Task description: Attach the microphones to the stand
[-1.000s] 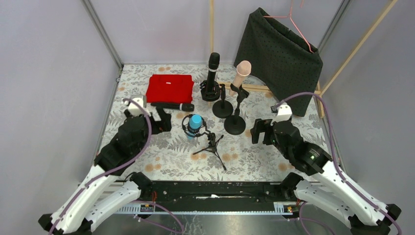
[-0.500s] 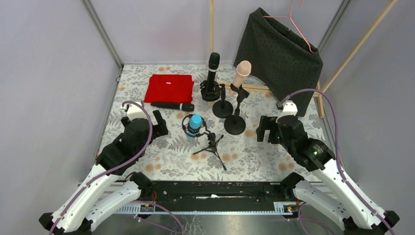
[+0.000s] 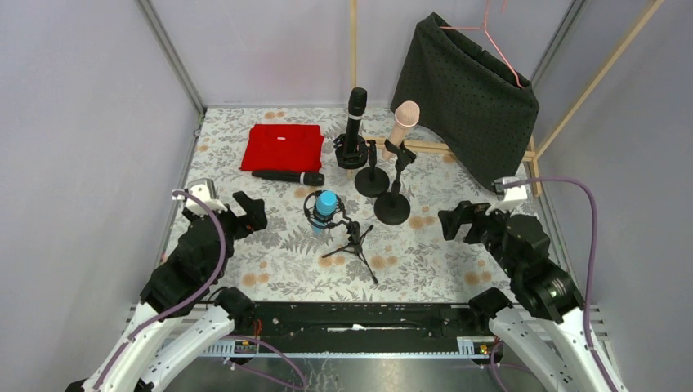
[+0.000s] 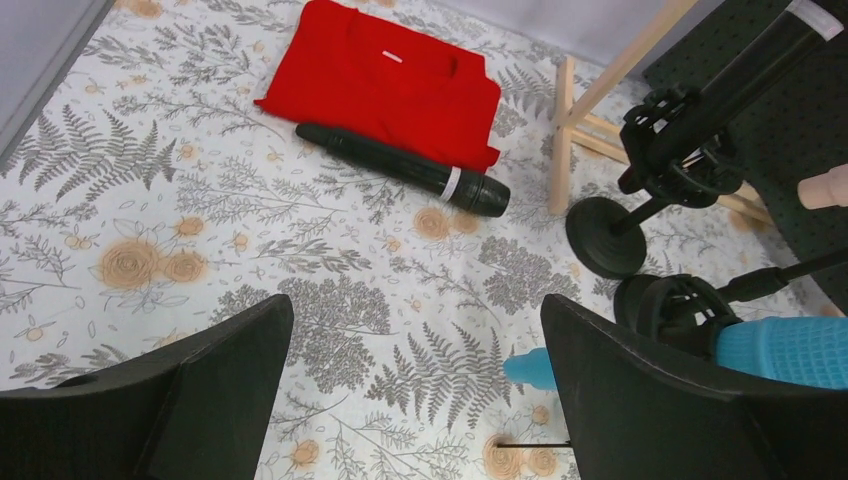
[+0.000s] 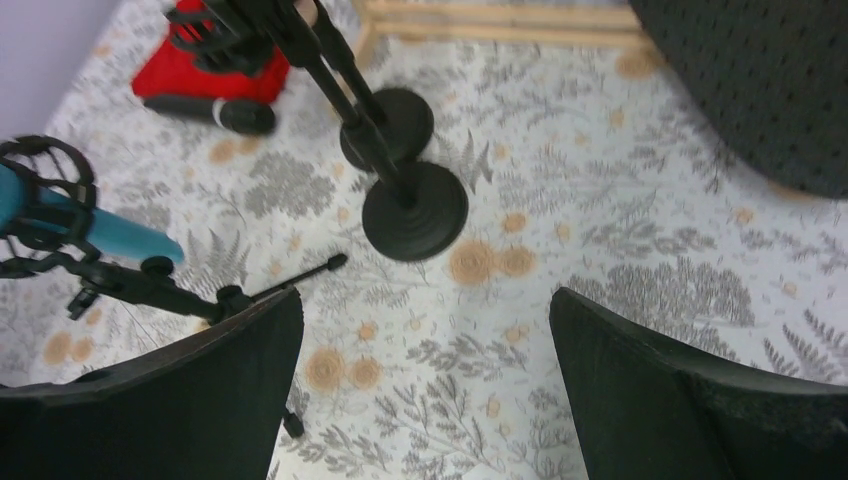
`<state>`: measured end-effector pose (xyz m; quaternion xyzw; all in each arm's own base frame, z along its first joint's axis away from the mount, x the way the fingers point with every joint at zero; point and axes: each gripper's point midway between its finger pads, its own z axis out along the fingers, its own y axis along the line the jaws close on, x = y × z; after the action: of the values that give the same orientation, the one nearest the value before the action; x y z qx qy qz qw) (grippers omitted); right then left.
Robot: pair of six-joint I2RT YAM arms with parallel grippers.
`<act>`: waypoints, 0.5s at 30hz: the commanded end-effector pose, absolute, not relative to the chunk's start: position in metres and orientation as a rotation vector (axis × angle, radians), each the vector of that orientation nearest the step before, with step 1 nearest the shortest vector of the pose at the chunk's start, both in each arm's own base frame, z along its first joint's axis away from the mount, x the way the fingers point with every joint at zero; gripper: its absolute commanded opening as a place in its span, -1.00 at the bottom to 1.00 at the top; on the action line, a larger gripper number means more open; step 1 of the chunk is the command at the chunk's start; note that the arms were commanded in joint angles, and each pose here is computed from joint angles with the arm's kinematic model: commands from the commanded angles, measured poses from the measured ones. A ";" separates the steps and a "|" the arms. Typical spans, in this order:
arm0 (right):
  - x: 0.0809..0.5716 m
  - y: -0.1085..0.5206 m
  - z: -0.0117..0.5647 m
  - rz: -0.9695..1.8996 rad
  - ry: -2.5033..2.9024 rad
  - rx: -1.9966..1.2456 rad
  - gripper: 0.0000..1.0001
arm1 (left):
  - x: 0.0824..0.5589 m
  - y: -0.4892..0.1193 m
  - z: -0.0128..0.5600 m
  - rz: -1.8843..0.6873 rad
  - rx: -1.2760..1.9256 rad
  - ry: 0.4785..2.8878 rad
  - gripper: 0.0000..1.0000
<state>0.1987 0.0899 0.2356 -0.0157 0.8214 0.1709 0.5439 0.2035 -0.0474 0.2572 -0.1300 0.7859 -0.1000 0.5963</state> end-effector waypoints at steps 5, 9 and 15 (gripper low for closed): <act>0.194 0.082 0.267 0.416 1.694 -0.088 1.00 | 0.208 -0.052 0.270 -0.270 -0.295 1.772 0.98; 0.187 0.079 0.277 0.436 1.606 -0.086 1.00 | 0.205 -0.054 0.272 -0.301 -0.279 1.752 0.97; 0.177 0.067 0.277 0.404 1.574 -0.070 1.00 | 0.202 -0.056 0.277 -0.344 -0.257 1.717 0.97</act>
<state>0.1778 0.0753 0.2654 -0.0355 0.7243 0.1946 0.6605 0.2006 -0.0504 0.2634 -0.1220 0.7696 -0.1257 0.6141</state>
